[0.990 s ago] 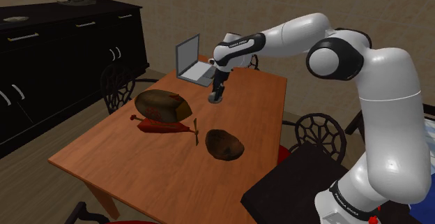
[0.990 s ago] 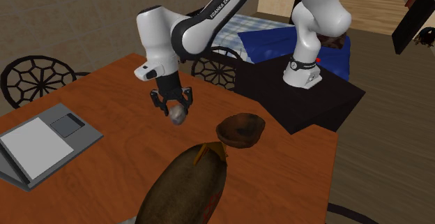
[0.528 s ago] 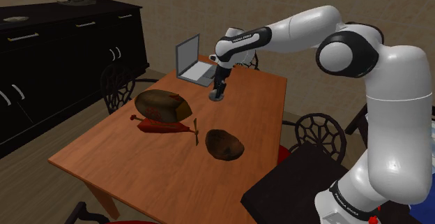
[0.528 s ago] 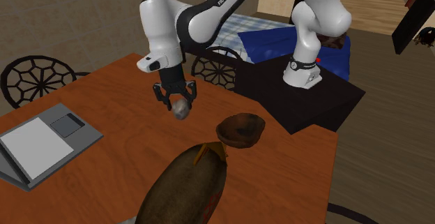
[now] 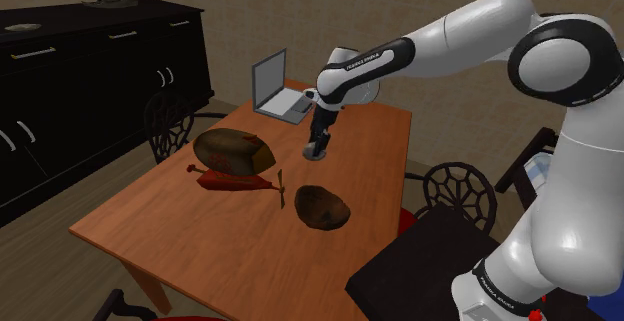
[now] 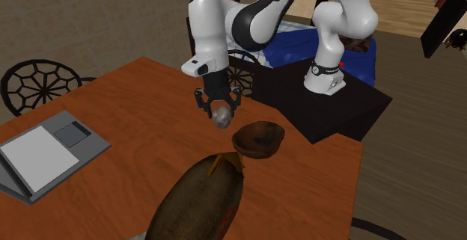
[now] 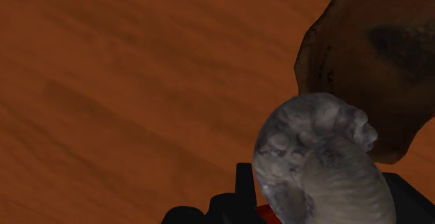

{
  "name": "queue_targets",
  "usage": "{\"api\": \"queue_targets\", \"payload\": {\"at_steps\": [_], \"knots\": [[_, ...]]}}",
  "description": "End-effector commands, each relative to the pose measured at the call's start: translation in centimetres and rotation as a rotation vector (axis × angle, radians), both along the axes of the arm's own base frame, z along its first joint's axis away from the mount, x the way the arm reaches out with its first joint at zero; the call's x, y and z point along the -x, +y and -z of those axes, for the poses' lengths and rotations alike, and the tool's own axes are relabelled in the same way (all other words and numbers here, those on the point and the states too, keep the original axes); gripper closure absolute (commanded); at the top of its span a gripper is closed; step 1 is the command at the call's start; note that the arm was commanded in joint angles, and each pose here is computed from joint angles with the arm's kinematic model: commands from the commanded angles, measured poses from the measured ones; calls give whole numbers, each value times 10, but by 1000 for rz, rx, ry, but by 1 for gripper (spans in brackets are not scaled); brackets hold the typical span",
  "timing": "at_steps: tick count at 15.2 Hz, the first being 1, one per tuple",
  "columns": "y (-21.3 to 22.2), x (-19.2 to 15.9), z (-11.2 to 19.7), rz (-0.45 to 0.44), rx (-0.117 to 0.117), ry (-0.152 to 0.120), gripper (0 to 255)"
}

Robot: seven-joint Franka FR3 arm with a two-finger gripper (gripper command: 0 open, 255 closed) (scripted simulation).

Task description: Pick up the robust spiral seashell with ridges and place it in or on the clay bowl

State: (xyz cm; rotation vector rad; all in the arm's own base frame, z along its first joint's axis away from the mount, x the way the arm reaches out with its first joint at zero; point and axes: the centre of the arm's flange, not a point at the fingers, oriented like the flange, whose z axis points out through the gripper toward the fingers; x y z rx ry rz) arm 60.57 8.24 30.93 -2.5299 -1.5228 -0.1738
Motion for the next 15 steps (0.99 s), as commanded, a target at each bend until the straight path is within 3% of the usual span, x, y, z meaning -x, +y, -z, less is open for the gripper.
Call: {"api": "queue_targets", "payload": {"at_steps": [1,9,15], "knots": [[15,30,1,1,0,-1,255],[66,125,-2,1,0,-1,255],[66,125,30,1,0,-1,255]]}}
